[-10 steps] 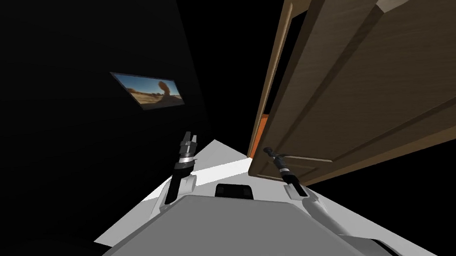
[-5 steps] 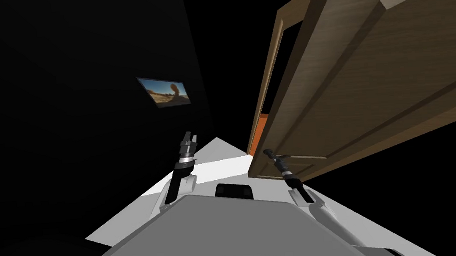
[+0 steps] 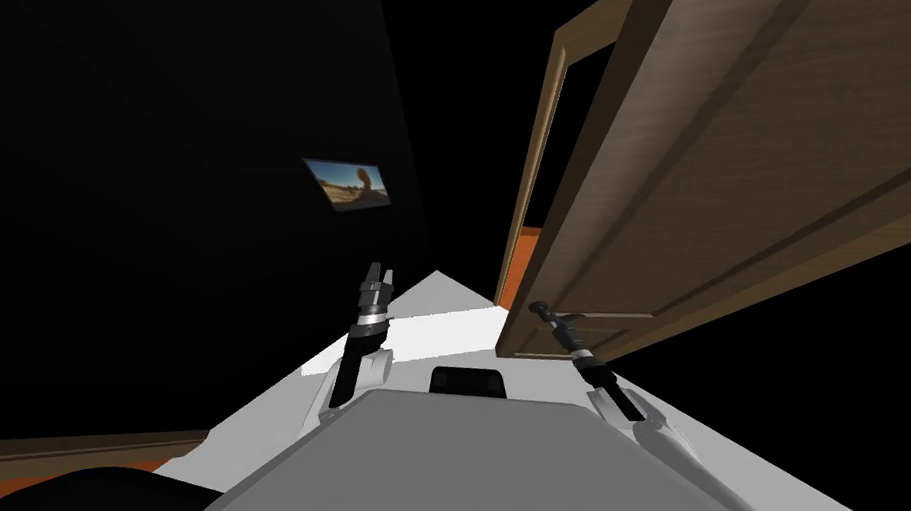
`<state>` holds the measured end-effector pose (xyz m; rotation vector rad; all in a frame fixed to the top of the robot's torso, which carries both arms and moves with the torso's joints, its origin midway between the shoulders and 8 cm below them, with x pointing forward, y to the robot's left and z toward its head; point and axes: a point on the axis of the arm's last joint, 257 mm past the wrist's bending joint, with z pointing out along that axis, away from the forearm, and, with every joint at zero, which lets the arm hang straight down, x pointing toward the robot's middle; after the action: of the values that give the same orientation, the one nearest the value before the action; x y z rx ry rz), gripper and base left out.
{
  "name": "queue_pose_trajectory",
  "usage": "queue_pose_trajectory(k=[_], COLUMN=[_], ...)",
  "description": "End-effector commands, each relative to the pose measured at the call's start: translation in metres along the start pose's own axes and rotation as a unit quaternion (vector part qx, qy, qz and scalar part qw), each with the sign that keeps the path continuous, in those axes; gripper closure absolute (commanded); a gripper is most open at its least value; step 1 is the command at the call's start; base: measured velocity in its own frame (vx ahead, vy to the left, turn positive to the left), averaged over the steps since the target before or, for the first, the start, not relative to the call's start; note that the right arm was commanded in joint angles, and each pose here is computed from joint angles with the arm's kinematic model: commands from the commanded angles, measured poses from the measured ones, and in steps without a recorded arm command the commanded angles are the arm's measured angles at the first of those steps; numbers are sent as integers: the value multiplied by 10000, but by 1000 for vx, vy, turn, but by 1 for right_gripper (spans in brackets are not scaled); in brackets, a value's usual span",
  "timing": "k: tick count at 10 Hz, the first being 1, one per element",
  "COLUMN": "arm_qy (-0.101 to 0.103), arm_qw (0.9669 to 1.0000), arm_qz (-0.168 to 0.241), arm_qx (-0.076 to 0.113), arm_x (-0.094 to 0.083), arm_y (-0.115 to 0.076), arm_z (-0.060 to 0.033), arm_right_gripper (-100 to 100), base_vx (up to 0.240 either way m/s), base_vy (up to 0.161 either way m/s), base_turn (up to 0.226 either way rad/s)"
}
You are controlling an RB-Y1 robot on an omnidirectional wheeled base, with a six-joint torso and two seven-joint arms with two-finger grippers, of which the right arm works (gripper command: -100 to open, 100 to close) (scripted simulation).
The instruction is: Pull the door open
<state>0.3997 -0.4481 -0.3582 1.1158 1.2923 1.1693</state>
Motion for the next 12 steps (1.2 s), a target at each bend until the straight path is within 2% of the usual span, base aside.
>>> queue_pose_trajectory(k=[1,2,4,5,6,7,8,12], arm_qy=[70,98,224,257,237,300,314,437], arm_qw=[10000,9999,9997,9997,9997,9995,9995,9990], arm_qz=[-10,-12,-13,-13,-2,9,7,-7], arm_qx=[-25,-30,-52,-56,-39,-33,-37,-67], arm_x=[-17,-25,-54,-60,-31,-34,-40,-91], arm_y=[1,5,20,24,3,-15,-14,0], arm_z=[-60,-93,-235,-272,-227,-337,-364,-592], arm_right_gripper=[100,100,100,100,100,100,100,100], base_vx=[-159,-159,-191,-206,-80,-120,-172,-183], base_vy=[-85,-68,-61,-87,-33,-42,-73,-81], base_turn=[113,105,149,118,20,159,173,145])
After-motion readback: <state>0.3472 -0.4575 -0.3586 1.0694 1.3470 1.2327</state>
